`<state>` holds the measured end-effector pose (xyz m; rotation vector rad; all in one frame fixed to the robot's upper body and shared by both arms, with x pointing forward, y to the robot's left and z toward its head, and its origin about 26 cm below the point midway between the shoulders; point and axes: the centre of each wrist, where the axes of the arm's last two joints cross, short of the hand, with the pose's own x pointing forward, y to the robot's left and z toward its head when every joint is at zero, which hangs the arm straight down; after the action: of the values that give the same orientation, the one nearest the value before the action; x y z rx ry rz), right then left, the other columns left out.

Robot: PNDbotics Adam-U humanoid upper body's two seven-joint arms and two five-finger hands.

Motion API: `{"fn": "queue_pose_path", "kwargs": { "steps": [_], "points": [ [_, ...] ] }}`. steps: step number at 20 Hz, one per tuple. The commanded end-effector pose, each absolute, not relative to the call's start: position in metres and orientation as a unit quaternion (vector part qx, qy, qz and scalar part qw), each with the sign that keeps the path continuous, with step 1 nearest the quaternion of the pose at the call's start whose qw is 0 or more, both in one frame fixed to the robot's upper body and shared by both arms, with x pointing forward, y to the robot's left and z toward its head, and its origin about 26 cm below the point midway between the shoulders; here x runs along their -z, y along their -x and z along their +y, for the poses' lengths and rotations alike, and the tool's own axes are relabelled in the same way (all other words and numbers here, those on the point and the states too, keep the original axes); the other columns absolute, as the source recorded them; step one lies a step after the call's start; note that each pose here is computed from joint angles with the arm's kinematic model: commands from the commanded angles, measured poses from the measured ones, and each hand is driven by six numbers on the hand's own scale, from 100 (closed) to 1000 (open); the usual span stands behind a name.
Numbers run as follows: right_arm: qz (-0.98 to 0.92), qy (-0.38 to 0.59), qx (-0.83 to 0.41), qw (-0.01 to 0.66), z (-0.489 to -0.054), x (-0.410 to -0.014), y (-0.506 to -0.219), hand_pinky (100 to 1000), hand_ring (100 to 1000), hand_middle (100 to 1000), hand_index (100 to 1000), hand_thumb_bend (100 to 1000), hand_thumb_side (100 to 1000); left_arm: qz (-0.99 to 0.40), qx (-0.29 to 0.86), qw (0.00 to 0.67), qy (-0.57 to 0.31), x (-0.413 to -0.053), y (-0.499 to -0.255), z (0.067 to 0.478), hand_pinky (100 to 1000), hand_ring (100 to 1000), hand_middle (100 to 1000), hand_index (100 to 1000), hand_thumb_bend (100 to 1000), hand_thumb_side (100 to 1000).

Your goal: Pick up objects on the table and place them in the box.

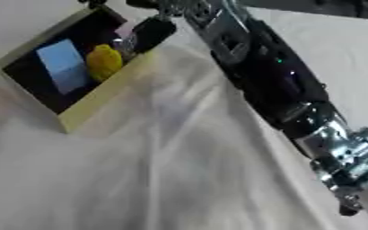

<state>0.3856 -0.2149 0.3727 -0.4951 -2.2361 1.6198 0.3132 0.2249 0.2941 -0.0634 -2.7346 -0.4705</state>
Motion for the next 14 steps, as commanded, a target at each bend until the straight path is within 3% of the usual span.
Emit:
{"fn": "queue_pose_path", "kwargs": {
  "steps": [1, 2, 3, 6, 11, 14],
  "points": [
    [-0.854, 0.123, -0.487, 0.135, -0.235, -0.406, -0.333, 931, 863, 778, 892, 100, 490, -0.970, 0.171, 0.171, -0.007, -0.302, -0.309, 0.235, 656, 710, 684, 799, 100, 634],
    [-0.870, 0.101, -0.464, 0.134, -0.241, -0.409, -0.320, 934, 864, 781, 888, 100, 608, -0.970, 0.171, 0.171, -0.015, -0.303, -0.308, 0.237, 659, 715, 689, 801, 100, 622],
    [-0.883, 0.081, -0.442, 0.132, -0.247, -0.411, -0.307, 935, 864, 780, 887, 100, 514, -0.970, 0.171, 0.171, -0.024, -0.303, -0.308, 0.240, 661, 717, 691, 802, 100, 616],
    [-0.908, 0.043, -0.397, 0.128, -0.265, -0.408, -0.278, 930, 857, 775, 878, 100, 517, -0.967, 0.178, 0.168, -0.067, -0.308, -0.306, 0.250, 675, 737, 710, 813, 100, 562],
    [-0.932, 0.022, -0.337, 0.130, -0.306, -0.386, -0.273, 926, 845, 767, 872, 100, 543, -0.947, 0.211, 0.158, -0.182, -0.321, -0.301, 0.270, 709, 777, 746, 840, 100, 457],
    [-0.938, 0.031, -0.320, 0.128, -0.326, -0.367, -0.273, 925, 844, 765, 871, 100, 535, -0.922, 0.240, 0.154, -0.260, -0.330, -0.297, 0.280, 734, 793, 750, 862, 172, 372]
  ]
}}
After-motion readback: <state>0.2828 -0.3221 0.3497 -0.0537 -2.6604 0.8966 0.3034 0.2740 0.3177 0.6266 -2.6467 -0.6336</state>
